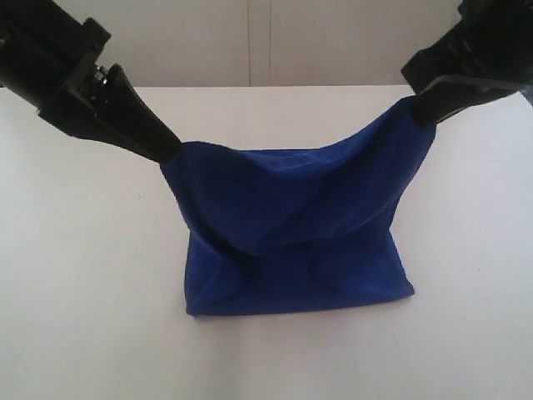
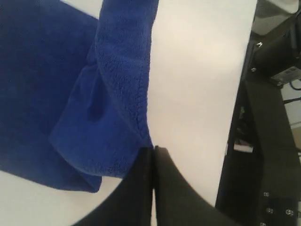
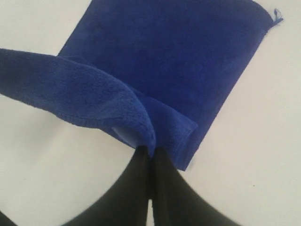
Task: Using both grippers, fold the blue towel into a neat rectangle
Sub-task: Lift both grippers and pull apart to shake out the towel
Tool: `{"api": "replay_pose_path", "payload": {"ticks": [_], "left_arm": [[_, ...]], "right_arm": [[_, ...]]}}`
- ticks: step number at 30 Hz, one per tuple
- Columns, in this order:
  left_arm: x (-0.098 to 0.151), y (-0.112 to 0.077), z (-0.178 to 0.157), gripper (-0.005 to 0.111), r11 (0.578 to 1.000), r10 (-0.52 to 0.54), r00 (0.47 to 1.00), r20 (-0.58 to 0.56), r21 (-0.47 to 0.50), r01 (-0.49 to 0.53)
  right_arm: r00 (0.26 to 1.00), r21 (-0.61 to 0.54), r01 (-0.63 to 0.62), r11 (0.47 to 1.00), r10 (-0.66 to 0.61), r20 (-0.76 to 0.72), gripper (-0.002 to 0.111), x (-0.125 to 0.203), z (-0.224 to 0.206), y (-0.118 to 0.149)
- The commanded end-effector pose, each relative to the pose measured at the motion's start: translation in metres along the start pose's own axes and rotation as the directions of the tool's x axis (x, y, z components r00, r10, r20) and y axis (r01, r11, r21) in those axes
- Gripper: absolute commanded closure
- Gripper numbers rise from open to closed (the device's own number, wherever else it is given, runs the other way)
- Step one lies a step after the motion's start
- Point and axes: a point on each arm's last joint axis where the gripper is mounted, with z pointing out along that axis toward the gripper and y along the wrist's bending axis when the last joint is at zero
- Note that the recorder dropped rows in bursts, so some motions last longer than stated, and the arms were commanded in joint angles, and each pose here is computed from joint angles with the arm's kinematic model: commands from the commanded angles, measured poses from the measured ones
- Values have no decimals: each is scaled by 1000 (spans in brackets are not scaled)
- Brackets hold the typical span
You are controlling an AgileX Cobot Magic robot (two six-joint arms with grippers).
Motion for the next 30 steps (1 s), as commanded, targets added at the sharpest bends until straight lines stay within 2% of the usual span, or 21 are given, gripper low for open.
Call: {"api": "replay_pose_path", "payload": {"ticks": [1, 8, 14, 19, 26, 30], "left_arm": [[-1, -25, -13, 107, 996, 35, 999, 20, 84, -36], [-1, -51, -34, 107, 992, 120, 990, 71, 36, -123], [1, -71, -50, 107, 991, 132, 985, 110, 3, -133], [3, -82, -57, 107, 997, 75, 988, 133, 1, -76], [-1, -99, -65, 107, 997, 11, 975, 221, 67, -26], [2, -97, -63, 107, 997, -33, 979, 201, 70, 19]], "right_arm": [[996, -22, 54, 998, -52, 73, 108, 19, -25, 15], [983, -29, 99, 995, -93, 158, 108, 43, -52, 32], [971, -10, 115, 993, -110, 210, 108, 54, -68, 40], [965, -2, 122, 993, -118, 232, 108, 58, -75, 43], [963, 2, 134, 991, -130, 236, 108, 59, -76, 43], [962, 3, 143, 990, -140, 233, 108, 59, -75, 43]]}}
